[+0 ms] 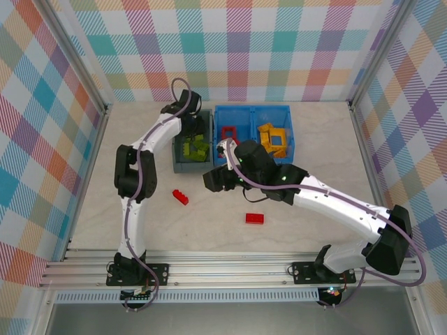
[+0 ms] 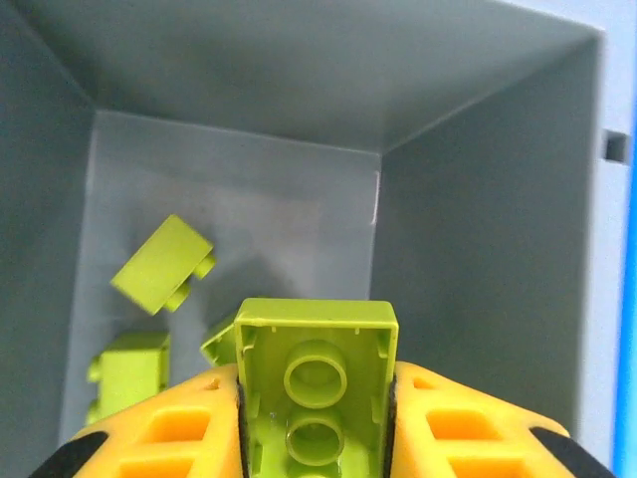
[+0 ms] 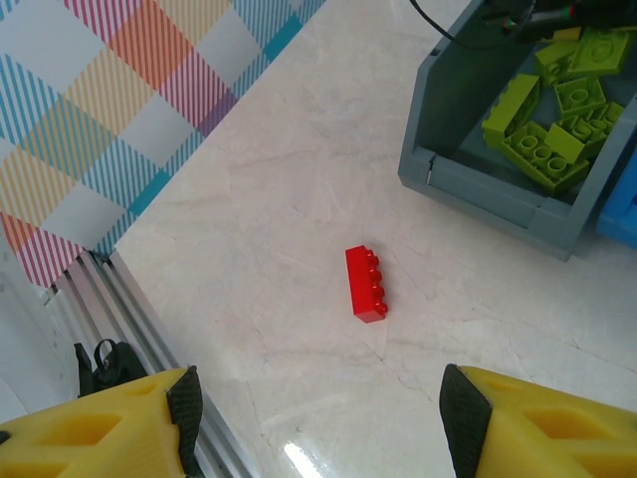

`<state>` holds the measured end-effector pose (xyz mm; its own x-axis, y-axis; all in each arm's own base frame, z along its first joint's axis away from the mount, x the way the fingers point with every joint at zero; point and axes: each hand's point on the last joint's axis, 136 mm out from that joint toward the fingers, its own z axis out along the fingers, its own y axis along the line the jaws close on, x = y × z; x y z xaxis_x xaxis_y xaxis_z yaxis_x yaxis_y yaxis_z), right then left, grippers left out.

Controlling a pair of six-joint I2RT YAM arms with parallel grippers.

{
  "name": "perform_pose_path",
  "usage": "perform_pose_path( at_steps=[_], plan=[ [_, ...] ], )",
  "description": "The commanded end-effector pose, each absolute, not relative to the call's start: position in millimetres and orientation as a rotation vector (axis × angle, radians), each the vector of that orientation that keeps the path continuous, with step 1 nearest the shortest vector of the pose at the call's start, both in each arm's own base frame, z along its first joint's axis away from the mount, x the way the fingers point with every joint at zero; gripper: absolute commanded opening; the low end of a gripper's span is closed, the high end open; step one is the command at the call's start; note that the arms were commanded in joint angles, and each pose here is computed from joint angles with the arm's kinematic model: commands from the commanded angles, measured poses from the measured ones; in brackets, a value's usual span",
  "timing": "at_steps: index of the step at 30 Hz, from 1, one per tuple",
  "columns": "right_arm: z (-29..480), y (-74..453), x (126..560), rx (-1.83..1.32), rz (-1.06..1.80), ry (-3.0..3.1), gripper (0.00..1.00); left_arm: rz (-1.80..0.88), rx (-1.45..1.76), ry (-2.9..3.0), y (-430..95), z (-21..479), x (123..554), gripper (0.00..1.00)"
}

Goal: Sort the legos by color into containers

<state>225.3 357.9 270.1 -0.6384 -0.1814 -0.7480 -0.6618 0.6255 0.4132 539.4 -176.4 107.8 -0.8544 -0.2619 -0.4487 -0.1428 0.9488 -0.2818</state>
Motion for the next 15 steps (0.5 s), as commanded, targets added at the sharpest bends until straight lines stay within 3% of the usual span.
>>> perform_pose_path(
  at_steps=[1,6,15],
  plan=[
    [289,360,229,-0.631,0.934,2.107,0.66,-0.408,-0.367,2.592,-177,107,553,0.36],
    [278,357,228,-0.621,0.927,2.134,0.68,-0.439,-0.377,2.597,-180,108,551,0.58],
    [221,362,215,-0.758,0.818,2.331,0.72,-0.472,-0.404,2.504,-165,177,507,0.61]
  ],
)
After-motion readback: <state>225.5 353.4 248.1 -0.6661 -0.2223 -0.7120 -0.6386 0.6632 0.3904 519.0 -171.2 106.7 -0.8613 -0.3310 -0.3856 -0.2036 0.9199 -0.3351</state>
